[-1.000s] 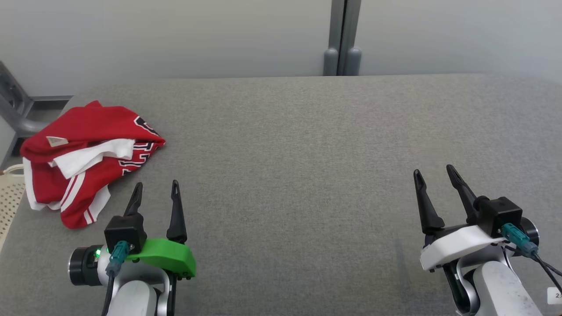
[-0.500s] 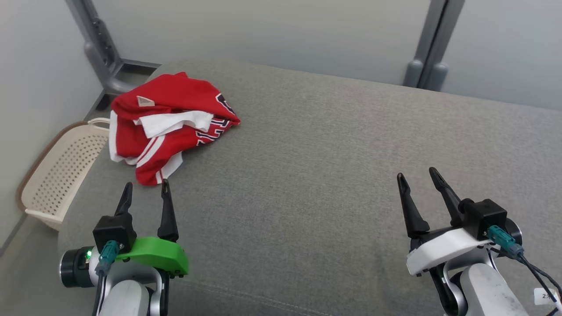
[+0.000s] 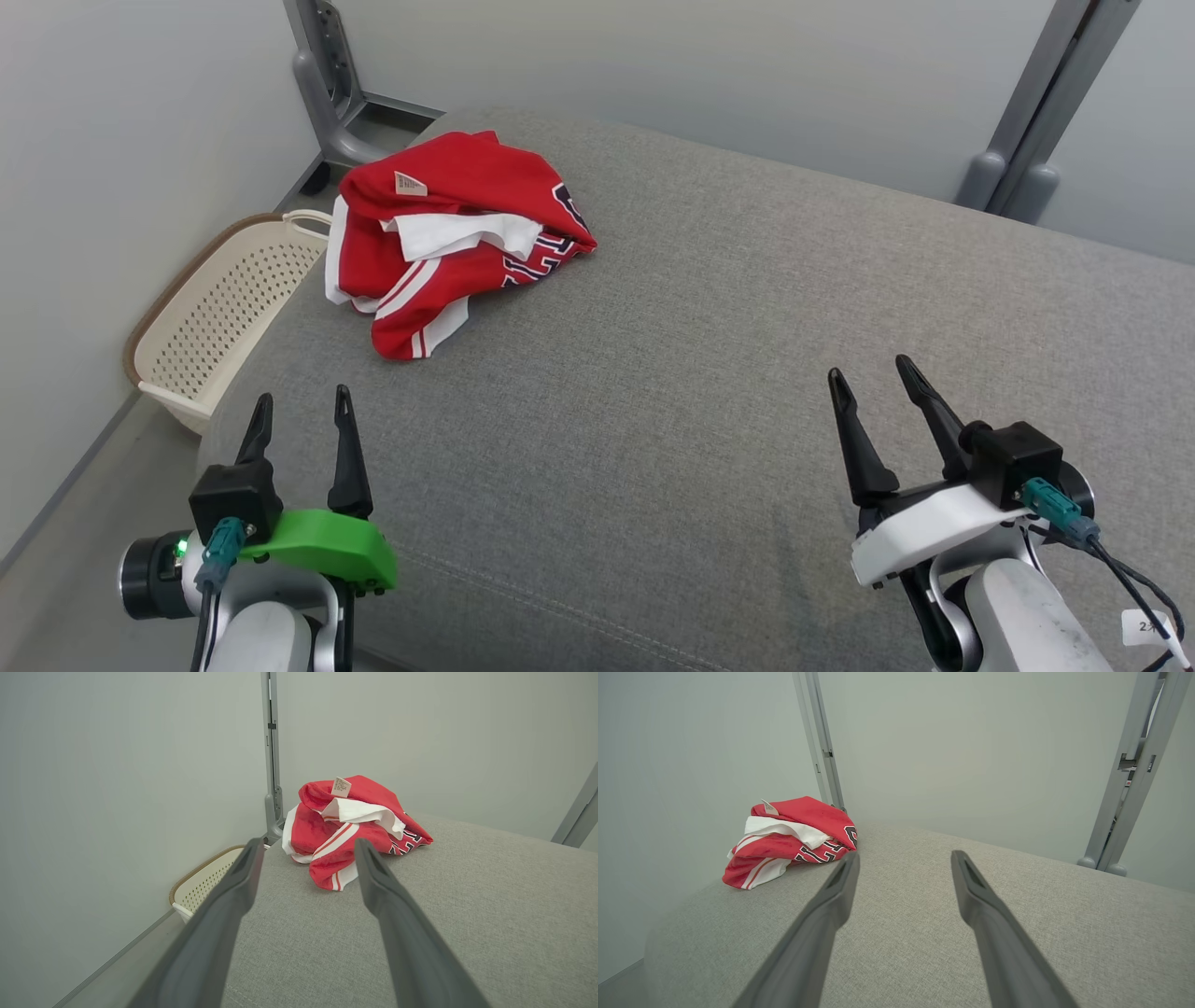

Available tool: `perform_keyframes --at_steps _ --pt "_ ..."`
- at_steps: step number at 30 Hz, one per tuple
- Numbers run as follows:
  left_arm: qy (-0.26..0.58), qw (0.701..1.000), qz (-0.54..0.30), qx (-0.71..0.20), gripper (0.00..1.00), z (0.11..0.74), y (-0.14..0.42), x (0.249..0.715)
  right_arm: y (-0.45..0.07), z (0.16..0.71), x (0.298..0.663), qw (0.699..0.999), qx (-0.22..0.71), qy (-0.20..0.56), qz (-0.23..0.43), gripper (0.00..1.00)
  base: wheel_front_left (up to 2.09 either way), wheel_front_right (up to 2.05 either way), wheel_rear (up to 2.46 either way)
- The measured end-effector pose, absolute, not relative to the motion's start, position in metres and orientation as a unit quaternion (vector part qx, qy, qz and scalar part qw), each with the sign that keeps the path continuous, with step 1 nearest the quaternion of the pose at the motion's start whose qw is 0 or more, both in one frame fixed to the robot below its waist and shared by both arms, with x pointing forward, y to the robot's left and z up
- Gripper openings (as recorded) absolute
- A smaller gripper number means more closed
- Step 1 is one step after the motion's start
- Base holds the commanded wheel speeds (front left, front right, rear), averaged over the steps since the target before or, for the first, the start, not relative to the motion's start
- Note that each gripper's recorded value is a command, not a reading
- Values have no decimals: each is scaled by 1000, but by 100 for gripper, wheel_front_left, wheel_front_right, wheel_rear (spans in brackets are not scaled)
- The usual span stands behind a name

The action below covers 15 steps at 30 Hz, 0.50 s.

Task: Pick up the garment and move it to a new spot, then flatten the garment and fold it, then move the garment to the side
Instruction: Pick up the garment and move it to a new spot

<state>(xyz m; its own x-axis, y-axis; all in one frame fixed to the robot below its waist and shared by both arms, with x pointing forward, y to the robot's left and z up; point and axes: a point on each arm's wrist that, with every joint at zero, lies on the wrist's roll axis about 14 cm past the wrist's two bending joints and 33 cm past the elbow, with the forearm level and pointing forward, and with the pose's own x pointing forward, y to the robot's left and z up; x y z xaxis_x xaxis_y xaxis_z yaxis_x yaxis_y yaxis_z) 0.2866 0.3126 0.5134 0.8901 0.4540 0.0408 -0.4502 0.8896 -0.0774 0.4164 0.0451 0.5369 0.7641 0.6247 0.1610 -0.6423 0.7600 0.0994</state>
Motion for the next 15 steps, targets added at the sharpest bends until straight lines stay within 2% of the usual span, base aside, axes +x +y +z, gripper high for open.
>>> perform_keyframes --at_steps 15 --pt "-33 979 198 -34 100 523 302 302 40 534 416 938 74 -55 333 100 0 0 0"
